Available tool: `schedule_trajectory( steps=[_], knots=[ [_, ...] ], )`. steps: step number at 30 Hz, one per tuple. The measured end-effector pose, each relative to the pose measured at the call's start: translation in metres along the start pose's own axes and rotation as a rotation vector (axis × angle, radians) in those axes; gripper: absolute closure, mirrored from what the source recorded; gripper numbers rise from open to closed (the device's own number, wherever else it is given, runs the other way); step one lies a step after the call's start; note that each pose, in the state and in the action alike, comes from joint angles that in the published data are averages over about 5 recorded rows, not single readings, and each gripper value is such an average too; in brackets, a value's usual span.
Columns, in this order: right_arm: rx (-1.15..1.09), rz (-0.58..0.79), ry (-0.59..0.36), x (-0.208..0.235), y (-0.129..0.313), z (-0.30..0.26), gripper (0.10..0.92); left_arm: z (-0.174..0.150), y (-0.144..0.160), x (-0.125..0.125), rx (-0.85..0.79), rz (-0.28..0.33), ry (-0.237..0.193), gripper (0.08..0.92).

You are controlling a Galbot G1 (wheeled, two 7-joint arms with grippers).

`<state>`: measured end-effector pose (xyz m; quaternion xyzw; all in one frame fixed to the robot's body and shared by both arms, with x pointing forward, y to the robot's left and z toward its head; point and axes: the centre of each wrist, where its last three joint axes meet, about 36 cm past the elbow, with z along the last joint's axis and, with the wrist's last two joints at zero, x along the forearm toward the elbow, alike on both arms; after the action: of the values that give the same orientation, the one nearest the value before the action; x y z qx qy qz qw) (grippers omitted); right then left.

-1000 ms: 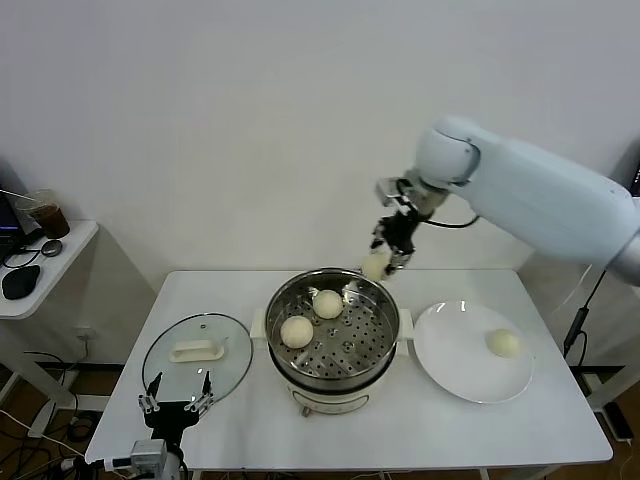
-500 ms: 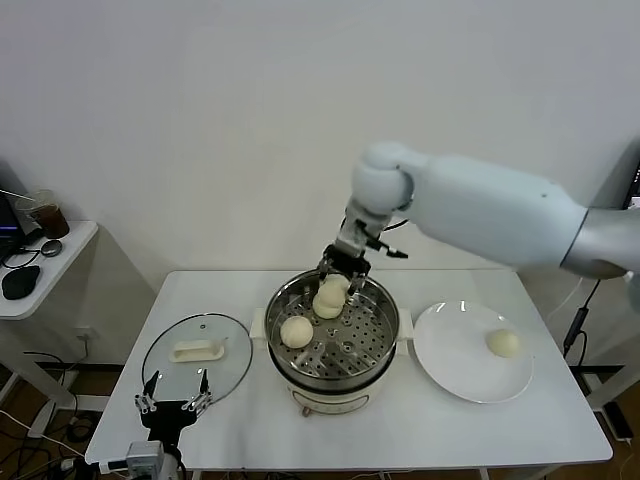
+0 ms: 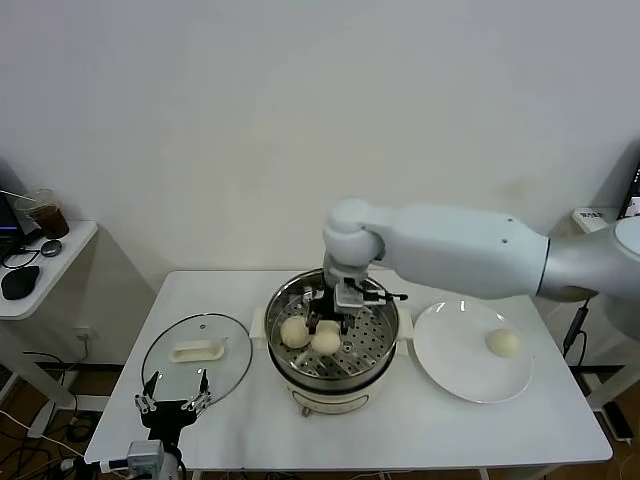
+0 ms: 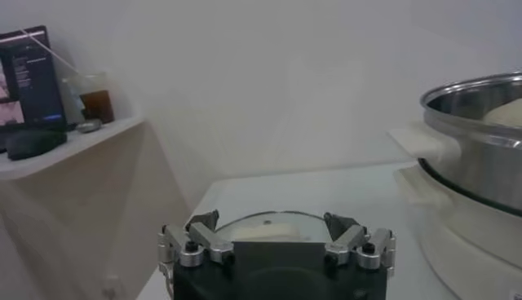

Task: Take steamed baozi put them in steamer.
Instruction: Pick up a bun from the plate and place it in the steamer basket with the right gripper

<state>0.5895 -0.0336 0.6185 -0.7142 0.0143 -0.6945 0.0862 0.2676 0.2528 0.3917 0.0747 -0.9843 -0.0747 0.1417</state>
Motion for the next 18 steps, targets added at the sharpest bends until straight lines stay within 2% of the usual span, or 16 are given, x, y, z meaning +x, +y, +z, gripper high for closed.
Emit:
schedule_trajectory(
  steps=[14,18],
  knots=[
    [0.064,-0.029,-0.038,-0.018,-0.008,-0.009,0.486,0.002,-0.002,-0.002,0.002,0.006,0.005,0.177],
    [0.061,-0.033,-0.04,-0.018,-0.007,-0.009,0.423,0.002,-0.002,-0.002,0.003,0.006,0.003,0.177]
  ],
)
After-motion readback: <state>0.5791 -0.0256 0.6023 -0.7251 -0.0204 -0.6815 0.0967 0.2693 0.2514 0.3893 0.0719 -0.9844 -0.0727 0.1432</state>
